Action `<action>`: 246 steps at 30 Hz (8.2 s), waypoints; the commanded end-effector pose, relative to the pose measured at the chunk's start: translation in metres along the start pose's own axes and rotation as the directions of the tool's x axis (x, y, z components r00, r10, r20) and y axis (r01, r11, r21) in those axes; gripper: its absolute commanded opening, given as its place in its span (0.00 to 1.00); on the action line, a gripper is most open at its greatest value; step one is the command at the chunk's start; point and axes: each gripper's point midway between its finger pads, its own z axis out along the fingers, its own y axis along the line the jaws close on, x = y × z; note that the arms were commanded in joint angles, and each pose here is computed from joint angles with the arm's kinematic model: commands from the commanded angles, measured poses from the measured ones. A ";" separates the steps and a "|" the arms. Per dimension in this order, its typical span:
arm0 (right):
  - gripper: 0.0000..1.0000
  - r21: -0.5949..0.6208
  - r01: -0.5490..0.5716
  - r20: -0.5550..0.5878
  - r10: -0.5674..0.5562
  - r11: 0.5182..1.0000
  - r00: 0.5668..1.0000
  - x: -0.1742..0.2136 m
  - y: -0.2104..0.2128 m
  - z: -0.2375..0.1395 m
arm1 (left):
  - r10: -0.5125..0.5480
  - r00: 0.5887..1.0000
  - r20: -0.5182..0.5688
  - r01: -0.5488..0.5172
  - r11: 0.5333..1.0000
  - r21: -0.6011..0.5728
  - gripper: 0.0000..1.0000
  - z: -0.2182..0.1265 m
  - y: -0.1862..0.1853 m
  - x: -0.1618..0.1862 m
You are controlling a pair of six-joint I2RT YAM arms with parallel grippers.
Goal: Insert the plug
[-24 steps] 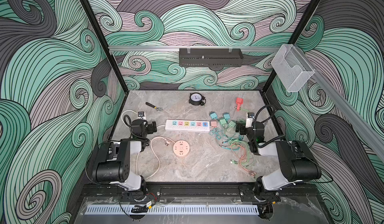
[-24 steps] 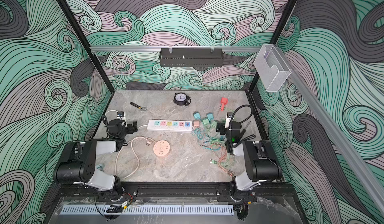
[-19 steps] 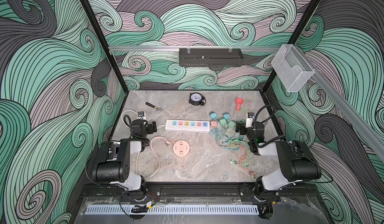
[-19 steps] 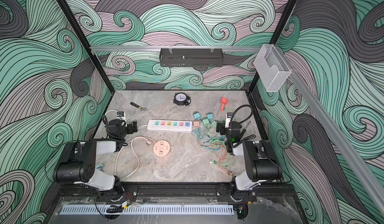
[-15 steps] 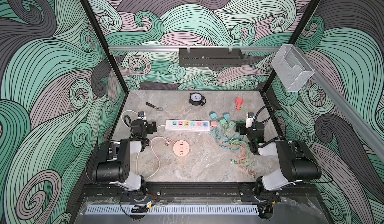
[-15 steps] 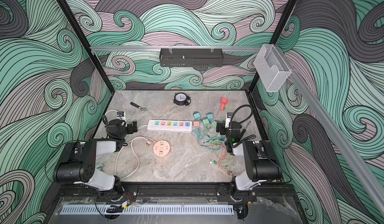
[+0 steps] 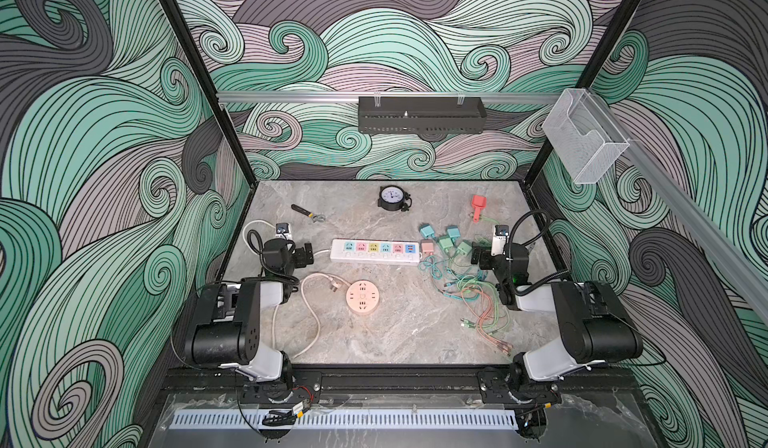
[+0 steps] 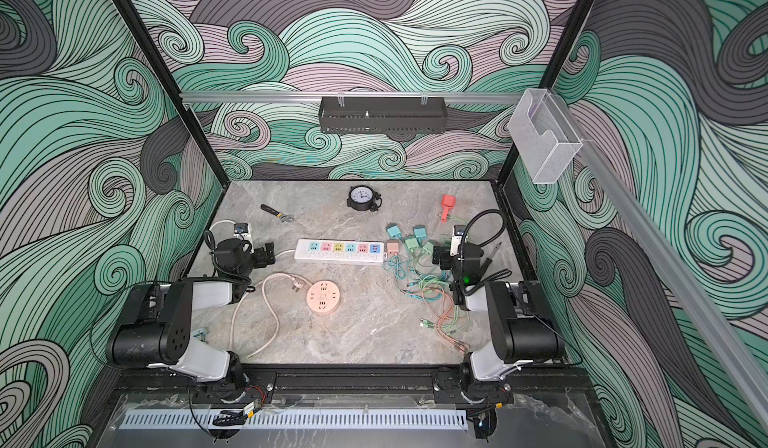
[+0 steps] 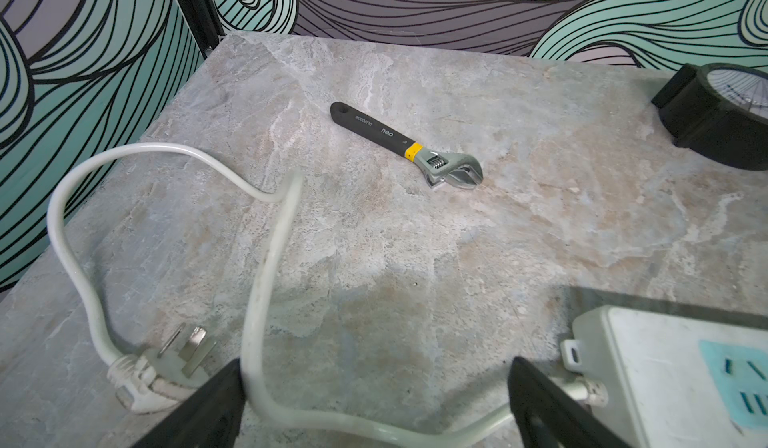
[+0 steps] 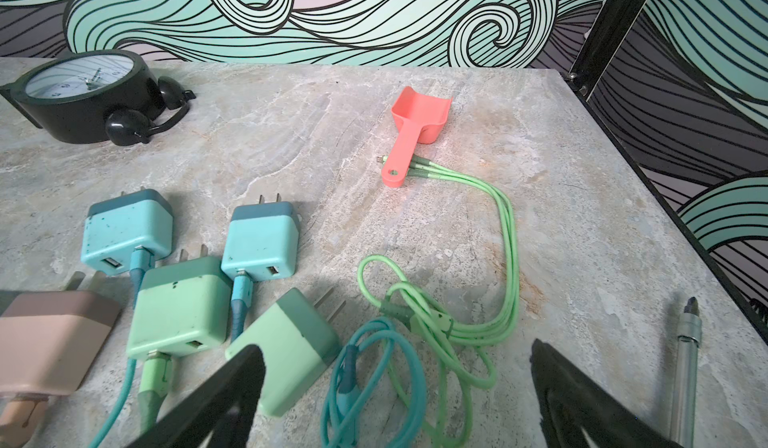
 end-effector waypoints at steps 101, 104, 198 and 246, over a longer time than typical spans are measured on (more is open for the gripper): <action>0.57 0.226 -0.316 -0.577 0.388 0.921 0.719 0.021 0.060 0.033 | 0.003 0.980 -0.198 0.090 0.884 0.458 0.99 -0.198 -0.113 -0.108; 0.57 0.250 -0.324 -0.570 0.409 0.913 0.713 0.025 0.059 0.033 | 0.004 0.980 -0.197 0.089 0.884 0.460 0.99 -0.198 -0.114 -0.108; 0.29 -0.845 0.357 0.267 -0.265 0.398 0.927 -0.167 0.271 -0.196 | -0.018 0.888 -0.459 0.441 0.315 0.840 0.94 -0.241 -0.230 -0.149; 0.30 -0.829 0.479 0.341 -0.418 0.289 0.842 -0.132 0.323 -0.197 | 0.268 0.798 -0.541 0.484 0.252 0.838 0.38 -0.240 -0.289 -0.091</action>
